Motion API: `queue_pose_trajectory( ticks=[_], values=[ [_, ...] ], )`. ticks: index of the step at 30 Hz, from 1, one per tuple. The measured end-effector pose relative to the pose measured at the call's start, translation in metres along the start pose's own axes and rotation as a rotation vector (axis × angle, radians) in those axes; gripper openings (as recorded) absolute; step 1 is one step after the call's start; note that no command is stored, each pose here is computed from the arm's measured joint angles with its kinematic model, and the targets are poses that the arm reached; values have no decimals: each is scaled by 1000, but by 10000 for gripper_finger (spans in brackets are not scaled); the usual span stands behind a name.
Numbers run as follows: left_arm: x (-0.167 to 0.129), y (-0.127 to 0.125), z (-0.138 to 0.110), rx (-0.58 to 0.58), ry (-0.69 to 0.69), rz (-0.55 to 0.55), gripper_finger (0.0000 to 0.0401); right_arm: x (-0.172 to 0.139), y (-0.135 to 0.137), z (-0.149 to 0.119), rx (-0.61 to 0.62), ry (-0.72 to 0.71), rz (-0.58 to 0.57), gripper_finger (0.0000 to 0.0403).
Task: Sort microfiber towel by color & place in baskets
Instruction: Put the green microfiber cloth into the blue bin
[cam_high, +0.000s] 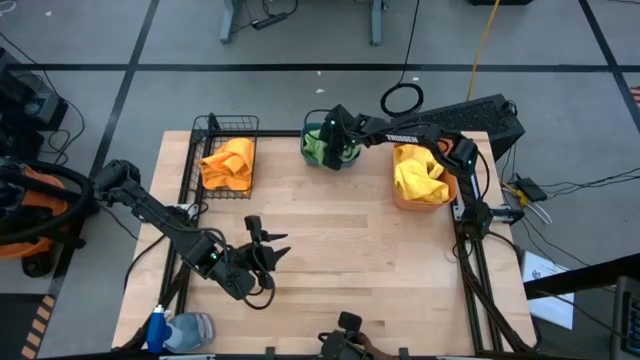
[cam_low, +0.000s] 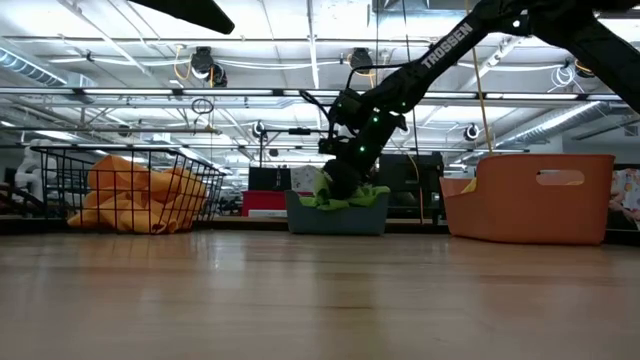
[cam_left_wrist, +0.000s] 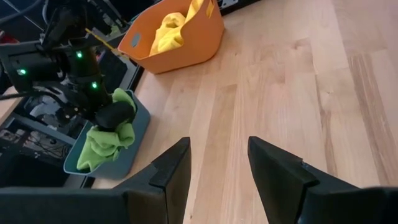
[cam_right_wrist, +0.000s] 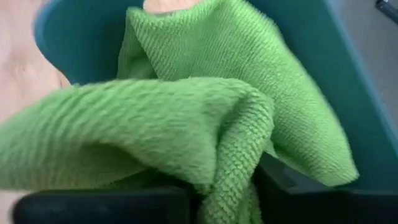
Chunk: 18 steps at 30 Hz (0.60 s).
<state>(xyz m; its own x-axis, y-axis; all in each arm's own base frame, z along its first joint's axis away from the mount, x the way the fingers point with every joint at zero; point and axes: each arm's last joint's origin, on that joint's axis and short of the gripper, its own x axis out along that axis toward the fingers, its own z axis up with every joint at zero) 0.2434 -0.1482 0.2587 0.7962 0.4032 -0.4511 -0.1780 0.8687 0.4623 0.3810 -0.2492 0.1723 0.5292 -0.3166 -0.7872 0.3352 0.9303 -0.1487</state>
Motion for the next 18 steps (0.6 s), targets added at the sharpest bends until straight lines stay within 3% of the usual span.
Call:
queue_pose_trajectory(
  ticks=[7,11,15,18],
  values=[
    [0,0,0,0,0,-1,166,-22,-2,9,38,-30,-10,192],
    [0,0,0,0,0,-1,166,-42,-3,13,33,-29,-9,235],
    [0,-1,0,1,4,-18,166,-60,-2,11,6,23,-1,249],
    [0,-1,0,1,5,-26,166,-73,-2,12,4,33,1,238]
  ],
)
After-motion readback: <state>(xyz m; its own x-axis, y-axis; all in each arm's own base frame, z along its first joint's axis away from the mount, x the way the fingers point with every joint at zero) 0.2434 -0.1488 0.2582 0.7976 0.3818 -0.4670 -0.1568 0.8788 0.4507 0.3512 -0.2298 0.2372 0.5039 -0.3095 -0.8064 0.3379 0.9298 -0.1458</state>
